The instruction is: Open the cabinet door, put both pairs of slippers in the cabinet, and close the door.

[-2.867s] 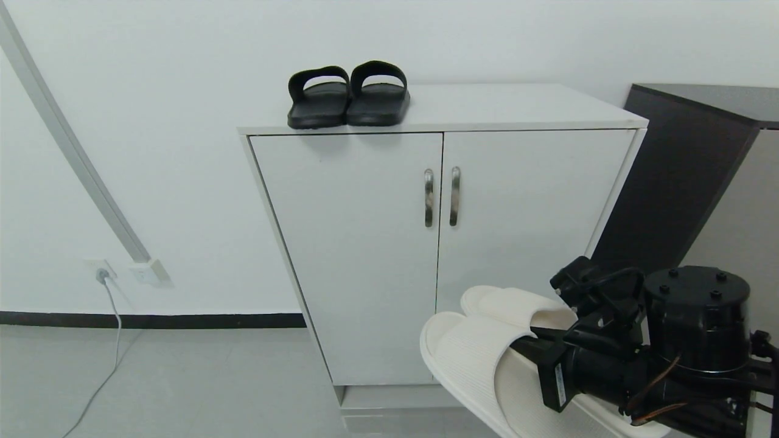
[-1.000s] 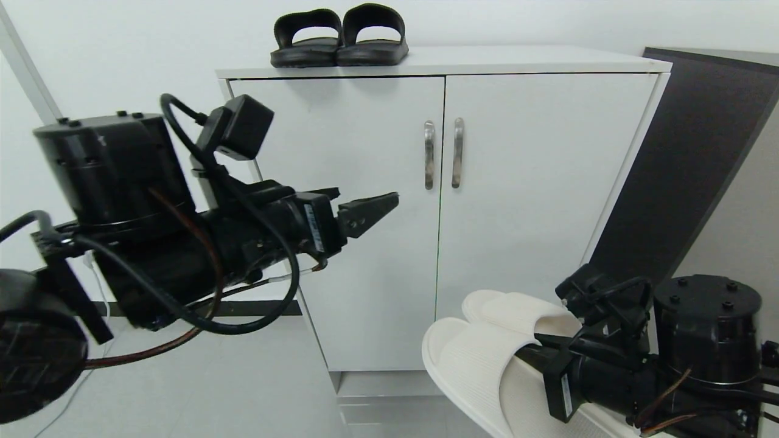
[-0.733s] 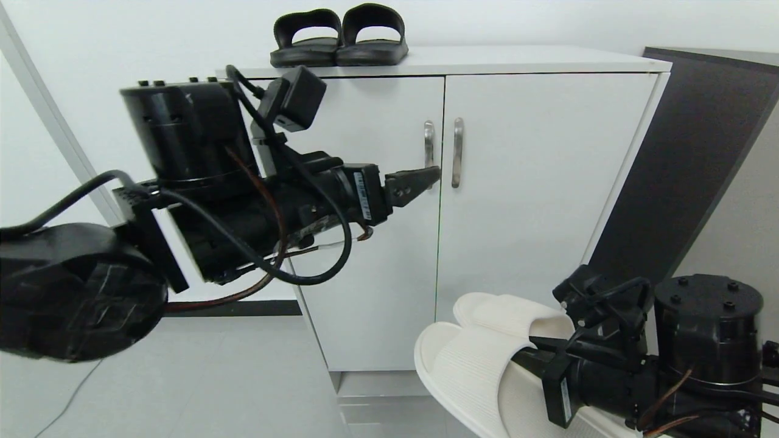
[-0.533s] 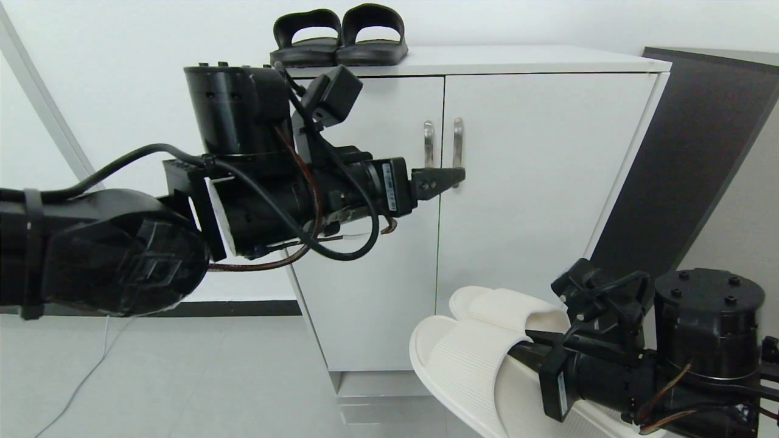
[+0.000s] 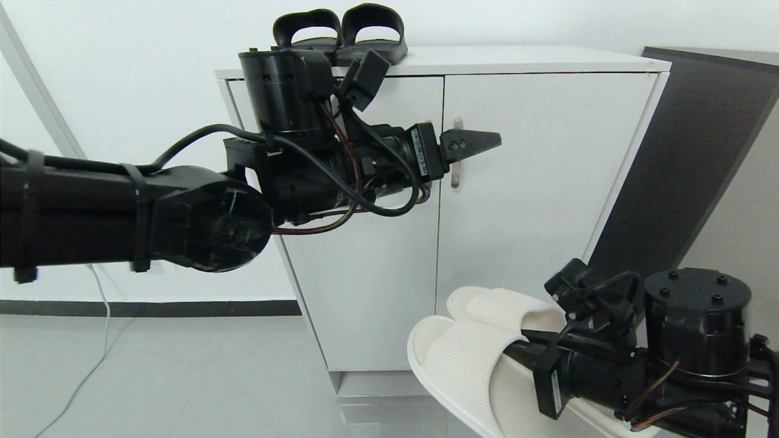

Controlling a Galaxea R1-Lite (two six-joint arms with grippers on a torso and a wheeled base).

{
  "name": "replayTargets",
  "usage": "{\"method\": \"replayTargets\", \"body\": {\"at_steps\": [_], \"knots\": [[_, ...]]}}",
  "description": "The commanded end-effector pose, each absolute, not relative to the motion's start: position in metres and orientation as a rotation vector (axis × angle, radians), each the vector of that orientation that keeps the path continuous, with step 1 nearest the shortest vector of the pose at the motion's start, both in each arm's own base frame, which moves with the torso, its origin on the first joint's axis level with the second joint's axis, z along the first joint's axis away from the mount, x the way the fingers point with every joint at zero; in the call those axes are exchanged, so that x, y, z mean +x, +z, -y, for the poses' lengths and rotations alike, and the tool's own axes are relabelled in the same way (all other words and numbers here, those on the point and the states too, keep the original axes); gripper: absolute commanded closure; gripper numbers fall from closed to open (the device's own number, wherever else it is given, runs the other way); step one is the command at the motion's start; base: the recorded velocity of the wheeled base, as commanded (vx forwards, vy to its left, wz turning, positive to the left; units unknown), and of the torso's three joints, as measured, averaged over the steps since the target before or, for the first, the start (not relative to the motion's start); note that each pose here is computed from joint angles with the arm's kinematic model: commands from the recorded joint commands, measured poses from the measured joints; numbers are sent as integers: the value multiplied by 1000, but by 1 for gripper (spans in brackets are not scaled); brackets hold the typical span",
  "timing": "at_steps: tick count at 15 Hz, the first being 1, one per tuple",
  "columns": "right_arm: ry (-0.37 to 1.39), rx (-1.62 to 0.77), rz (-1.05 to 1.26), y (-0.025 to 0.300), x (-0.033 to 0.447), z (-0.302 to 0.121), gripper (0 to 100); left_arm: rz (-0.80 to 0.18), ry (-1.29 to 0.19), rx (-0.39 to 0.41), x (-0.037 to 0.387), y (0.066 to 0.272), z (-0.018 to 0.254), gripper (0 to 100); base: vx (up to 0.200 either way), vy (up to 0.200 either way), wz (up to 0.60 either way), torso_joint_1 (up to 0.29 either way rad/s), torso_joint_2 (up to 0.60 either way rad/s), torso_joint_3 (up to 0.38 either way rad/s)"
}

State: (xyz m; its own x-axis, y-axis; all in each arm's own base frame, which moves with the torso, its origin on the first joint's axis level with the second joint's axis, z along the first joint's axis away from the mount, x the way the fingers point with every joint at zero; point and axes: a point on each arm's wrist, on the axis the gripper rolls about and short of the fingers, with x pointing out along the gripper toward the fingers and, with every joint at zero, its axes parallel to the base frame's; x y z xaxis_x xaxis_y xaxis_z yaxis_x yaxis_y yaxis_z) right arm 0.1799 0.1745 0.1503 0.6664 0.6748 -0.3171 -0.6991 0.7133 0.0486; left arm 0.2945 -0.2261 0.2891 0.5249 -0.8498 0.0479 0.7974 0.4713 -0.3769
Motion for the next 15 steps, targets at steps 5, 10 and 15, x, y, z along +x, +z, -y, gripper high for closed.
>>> {"method": "replayTargets", "body": {"at_steps": [5,10,15], "knots": [[772,-88,-350,143,185,-179,100,-129,-961,-373,321,283,237,0,0,0,0,0,0,0],[777,-82,-346,145,185,-180,100,-99,-924,-378,341,280,246,0,0,0,0,0,0,0],[779,-78,-337,146,185,-181,100,-82,-921,-352,347,284,250,0,0,0,0,0,0,0]]}}
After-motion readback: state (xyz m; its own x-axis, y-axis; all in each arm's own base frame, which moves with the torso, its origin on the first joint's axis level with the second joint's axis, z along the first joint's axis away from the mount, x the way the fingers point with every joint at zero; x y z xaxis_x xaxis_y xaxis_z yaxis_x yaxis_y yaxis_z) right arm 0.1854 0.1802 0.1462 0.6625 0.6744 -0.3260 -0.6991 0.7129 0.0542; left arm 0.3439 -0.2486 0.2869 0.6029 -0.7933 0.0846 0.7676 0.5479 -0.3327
